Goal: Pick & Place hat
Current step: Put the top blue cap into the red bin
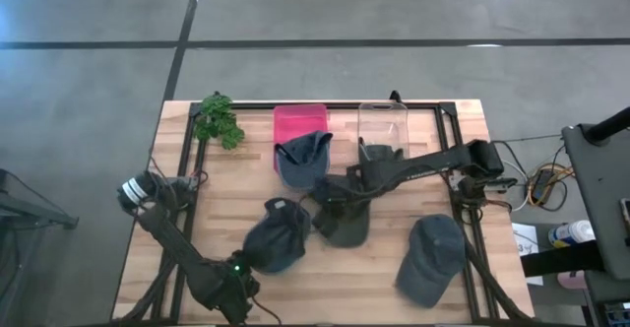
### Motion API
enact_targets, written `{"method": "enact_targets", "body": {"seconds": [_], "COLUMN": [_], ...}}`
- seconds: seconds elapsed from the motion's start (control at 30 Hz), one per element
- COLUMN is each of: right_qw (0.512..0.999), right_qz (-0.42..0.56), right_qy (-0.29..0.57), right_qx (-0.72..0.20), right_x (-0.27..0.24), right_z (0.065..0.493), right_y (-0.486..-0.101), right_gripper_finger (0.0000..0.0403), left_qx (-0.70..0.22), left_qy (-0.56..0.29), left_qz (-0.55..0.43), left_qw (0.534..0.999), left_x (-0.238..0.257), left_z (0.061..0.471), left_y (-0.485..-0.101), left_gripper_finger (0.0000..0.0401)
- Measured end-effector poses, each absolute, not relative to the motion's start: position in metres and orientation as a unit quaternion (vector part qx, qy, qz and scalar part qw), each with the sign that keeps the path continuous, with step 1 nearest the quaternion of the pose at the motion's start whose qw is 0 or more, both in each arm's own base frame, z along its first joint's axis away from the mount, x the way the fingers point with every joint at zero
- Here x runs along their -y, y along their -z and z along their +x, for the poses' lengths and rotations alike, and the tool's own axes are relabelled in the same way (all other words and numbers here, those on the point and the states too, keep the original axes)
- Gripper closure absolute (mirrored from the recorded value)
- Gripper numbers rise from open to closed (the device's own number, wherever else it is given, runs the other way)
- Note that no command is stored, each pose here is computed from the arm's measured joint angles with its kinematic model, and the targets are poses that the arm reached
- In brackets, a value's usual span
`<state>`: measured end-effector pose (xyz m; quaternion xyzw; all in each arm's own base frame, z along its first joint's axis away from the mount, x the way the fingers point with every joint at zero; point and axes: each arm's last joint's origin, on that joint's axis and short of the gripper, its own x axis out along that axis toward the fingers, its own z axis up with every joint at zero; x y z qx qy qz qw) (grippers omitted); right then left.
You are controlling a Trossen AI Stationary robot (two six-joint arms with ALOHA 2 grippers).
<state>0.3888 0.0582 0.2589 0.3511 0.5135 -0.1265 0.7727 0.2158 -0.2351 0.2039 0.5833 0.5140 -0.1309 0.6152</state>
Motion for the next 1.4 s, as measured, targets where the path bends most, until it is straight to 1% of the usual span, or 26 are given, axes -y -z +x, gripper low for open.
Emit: {"method": "enact_targets", "body": {"seconds": [0.17, 0.37, 0.47, 0.6, 0.8, 0.87, 0.93, 1.03, 1.13, 1.27, 1.4], "right_qw": [0.780, 0.798, 0.805, 0.803, 0.808, 0.809, 0.811, 0.800, 0.785, 0.770, 0.760], "right_qz": [0.385, 0.398, 0.399, 0.405, 0.415, 0.423, 0.436, 0.450, 0.452, 0.451, 0.453], "right_qy": [0.123, 0.147, 0.154, 0.168, 0.155, 0.138, 0.099, 0.065, 0.030, -0.010, -0.046], "right_qx": [-0.477, -0.427, -0.411, -0.404, -0.388, -0.384, -0.376, -0.391, -0.423, -0.451, -0.464], "right_x": [-0.061, -0.056, -0.051, -0.043, -0.041, -0.042, -0.045, -0.056, -0.073, -0.096, -0.107], "right_z": [0.393, 0.395, 0.395, 0.392, 0.393, 0.396, 0.401, 0.413, 0.425, 0.440, 0.449], "right_y": [-0.234, -0.213, -0.206, -0.194, -0.190, -0.189, -0.190, -0.182, -0.169, -0.155, -0.155], "right_gripper_finger": [0.0322, 0.0326, 0.0329, 0.0331, 0.0330, 0.0330, 0.0330, 0.0331, 0.0331, 0.0331, 0.0331], "left_qx": [-0.518, -0.504, -0.501, -0.489, -0.482, -0.477, -0.471, -0.460, -0.462, -0.480, -0.494], "left_qy": [0.128, 0.108, 0.101, 0.075, 0.051, 0.050, 0.047, 0.045, 0.038, 0.047, 0.079], "left_qz": [0.578, 0.601, 0.604, 0.617, 0.604, 0.600, 0.594, 0.592, 0.591, 0.576, 0.562], "left_qw": [0.617, 0.611, 0.611, 0.612, 0.633, 0.640, 0.650, 0.661, 0.660, 0.661, 0.659], "left_x": [0.237, 0.235, 0.234, 0.231, 0.222, 0.220, 0.218, 0.214, 0.208, 0.204, 0.208], "left_z": [0.216, 0.216, 0.217, 0.222, 0.239, 0.245, 0.253, 0.264, 0.271, 0.270, 0.261], "left_y": [-0.201, -0.203, -0.203, -0.204, -0.204, -0.204, -0.205, -0.205, -0.205, -0.202, -0.196], "left_gripper_finger": [0.0394, 0.0394, 0.0394, 0.0394, 0.0394, 0.0394, 0.0394, 0.0394, 0.0394, 0.0394, 0.0394]}}
